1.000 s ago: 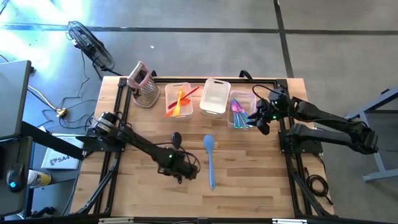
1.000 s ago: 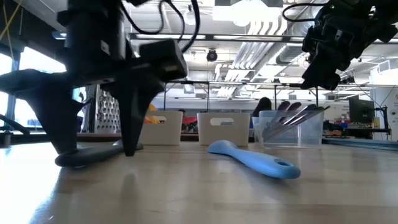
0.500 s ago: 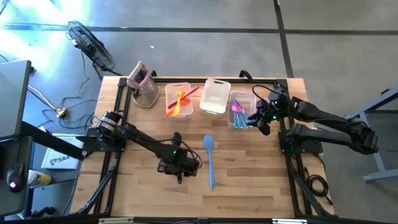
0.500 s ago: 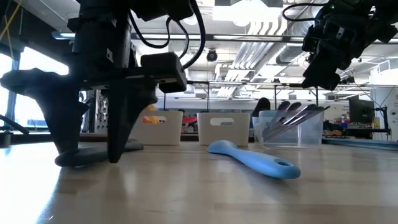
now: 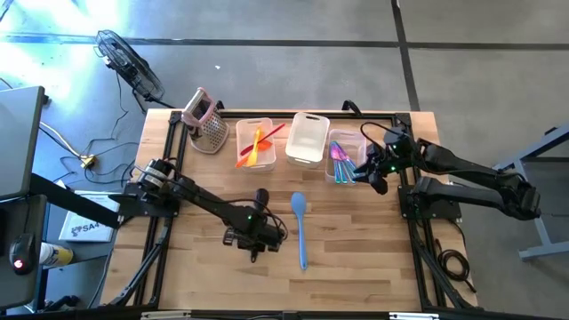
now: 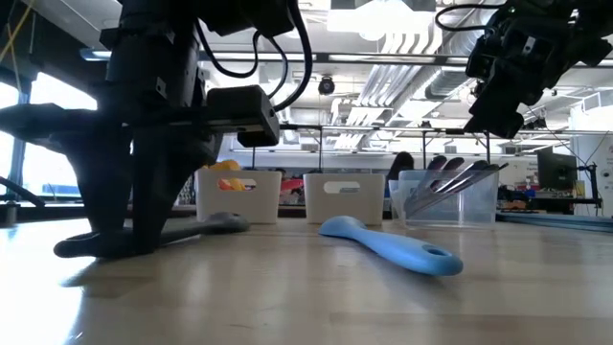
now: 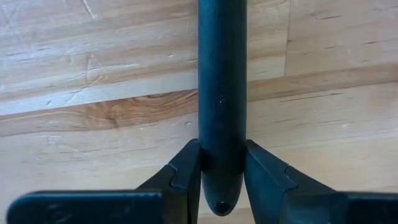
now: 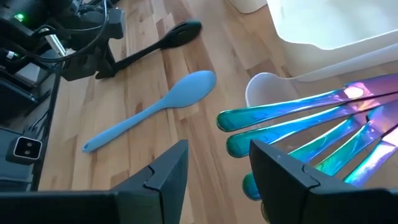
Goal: Pick & Place Kitchen Items
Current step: Put the black serving spoon into the right white bin
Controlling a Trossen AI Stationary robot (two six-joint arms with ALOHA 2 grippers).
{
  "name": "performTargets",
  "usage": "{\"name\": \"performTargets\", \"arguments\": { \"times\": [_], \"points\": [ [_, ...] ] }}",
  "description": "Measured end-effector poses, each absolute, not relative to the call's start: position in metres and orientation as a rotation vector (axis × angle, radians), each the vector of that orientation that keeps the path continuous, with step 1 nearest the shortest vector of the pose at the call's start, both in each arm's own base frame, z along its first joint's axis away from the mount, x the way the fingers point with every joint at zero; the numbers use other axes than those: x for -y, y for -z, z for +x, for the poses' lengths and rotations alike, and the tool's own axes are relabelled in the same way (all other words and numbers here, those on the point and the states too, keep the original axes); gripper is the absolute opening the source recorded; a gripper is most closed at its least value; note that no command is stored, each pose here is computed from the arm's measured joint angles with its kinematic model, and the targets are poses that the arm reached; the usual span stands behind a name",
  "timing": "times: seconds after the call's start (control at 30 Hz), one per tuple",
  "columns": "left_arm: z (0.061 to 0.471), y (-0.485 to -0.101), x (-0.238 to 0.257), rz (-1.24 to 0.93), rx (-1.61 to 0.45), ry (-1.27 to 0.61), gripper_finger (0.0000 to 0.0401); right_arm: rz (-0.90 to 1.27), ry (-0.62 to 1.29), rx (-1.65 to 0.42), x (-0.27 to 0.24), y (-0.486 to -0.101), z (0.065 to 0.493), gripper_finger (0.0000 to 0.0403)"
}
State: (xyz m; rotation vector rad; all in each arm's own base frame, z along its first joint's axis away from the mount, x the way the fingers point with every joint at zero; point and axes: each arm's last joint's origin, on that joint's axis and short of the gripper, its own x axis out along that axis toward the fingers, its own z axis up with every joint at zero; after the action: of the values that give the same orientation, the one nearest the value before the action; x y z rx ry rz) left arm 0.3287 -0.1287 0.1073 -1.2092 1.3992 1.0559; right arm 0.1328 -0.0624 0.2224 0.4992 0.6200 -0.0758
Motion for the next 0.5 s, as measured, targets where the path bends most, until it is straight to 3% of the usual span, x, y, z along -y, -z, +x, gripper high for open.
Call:
{"name": "performTargets", "arguments": {
  "times": [0.5],
  "points": [
    [0.335, -0.113, 0.132, -1.209, -1.43, -1.018, 0.0085, 0.456, -0.048, -0.653, 0.044, -0.222, 0.14, 0.0165]
  ]
}}
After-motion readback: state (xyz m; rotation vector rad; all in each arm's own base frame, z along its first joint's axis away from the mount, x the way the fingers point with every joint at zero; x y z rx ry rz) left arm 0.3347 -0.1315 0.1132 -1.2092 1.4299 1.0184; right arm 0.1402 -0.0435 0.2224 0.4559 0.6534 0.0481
